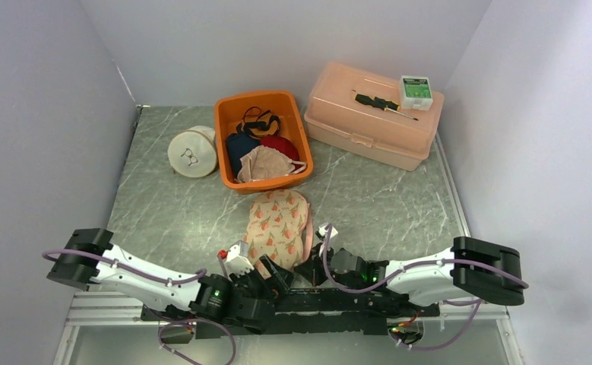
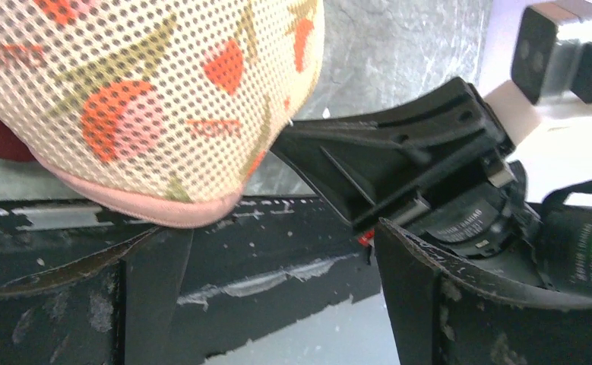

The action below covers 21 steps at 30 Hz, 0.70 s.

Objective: Unzip the laundry bag and remove the bra
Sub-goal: Unzip the laundry bag at the center of the board.

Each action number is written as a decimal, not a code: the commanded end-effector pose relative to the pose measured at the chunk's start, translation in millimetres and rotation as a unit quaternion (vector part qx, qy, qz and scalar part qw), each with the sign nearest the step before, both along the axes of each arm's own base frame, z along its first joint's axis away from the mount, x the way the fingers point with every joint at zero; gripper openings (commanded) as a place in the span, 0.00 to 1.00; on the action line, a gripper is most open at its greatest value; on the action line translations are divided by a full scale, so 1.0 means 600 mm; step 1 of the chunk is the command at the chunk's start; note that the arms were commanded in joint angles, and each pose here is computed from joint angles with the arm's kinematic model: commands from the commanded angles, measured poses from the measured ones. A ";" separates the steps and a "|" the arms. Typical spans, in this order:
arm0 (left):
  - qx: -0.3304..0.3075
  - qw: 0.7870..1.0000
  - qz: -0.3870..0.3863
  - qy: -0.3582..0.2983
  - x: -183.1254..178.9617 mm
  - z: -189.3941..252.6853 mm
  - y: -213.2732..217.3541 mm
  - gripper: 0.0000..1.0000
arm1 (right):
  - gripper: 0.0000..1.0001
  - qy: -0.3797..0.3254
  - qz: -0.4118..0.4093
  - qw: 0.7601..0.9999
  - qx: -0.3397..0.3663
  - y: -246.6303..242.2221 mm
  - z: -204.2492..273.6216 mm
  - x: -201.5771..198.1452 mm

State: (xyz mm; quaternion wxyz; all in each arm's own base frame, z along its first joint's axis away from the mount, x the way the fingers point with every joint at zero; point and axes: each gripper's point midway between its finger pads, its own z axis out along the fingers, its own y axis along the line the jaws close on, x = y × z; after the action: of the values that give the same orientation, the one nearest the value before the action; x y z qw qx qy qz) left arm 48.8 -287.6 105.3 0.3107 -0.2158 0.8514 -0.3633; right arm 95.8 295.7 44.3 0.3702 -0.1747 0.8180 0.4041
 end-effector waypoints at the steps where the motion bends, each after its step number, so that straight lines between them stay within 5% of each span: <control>1: -0.106 0.991 0.084 0.008 0.027 0.009 -0.003 0.95 | 0.00 -0.022 0.036 0.997 0.064 0.038 0.057 -0.010; 17: -0.134 0.986 0.101 0.021 0.054 -0.020 -0.037 0.95 | 0.00 -0.029 0.064 0.996 0.058 0.025 0.046 -0.028; 21: -0.073 0.994 0.081 0.000 0.055 0.014 -0.011 0.95 | 0.00 -0.028 0.027 0.998 0.045 0.004 0.038 -0.013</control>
State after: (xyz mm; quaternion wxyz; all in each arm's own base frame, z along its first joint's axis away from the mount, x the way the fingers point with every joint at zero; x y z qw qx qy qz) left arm 78.3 -298.1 81.2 0.3330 -0.2768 0.8129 -0.3895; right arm 79.7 304.1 58.8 0.3668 -0.2147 0.7859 0.4491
